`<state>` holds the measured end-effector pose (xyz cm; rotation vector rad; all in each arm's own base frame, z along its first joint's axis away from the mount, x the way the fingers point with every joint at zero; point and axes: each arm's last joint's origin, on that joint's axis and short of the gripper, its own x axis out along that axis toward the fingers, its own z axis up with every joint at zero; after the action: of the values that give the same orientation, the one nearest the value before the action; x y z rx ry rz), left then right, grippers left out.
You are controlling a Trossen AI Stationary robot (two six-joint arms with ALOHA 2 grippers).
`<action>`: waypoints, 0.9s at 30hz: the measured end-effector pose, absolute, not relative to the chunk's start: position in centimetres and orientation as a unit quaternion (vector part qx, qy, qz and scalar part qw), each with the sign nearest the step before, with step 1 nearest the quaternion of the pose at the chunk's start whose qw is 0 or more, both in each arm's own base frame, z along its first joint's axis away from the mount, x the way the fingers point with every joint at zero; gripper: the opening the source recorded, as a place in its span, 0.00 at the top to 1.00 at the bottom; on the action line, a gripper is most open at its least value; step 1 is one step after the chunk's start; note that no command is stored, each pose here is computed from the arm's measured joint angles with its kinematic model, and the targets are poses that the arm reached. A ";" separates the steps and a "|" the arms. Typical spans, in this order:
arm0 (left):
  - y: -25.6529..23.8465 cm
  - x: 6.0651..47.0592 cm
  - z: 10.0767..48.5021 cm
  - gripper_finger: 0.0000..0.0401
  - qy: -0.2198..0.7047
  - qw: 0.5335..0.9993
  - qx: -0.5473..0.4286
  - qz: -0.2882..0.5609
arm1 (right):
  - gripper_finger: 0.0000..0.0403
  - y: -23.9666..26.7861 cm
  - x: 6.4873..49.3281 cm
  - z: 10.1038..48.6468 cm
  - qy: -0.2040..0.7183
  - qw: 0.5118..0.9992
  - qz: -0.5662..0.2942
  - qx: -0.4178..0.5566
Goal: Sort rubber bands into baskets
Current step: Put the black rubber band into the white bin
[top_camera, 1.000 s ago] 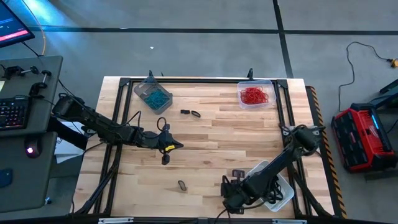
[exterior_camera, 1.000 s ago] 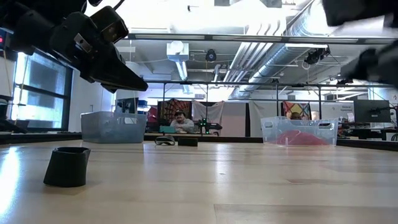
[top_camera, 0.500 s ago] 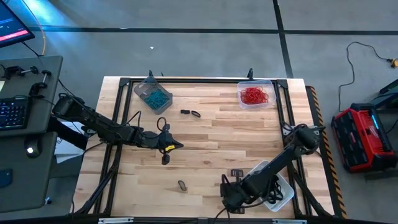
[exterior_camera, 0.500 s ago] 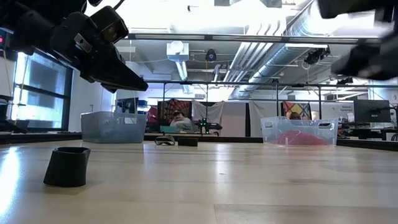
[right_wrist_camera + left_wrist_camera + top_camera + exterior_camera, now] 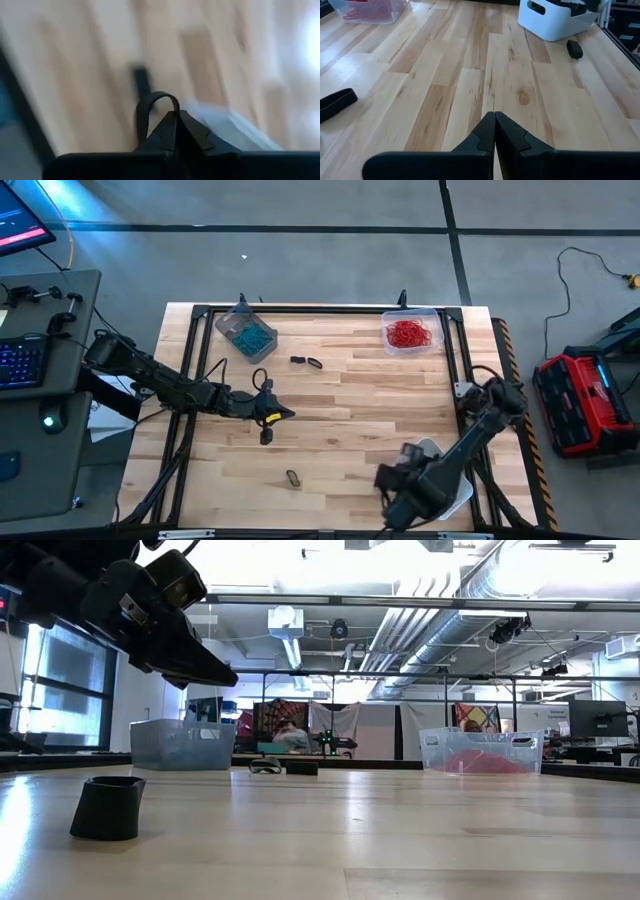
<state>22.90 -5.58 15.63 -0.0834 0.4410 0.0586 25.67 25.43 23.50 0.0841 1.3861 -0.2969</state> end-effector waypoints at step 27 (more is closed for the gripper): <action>-5.6 22.9 15.6 1.00 0.218 0.974 -0.050 0.030 | 1.00 22.7 21.5 20.7 0.700 0.654 -0.273 -0.088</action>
<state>22.90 -5.59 15.63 -0.1013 0.4397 0.0611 21.47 22.66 20.73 -0.2007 1.5890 -0.6192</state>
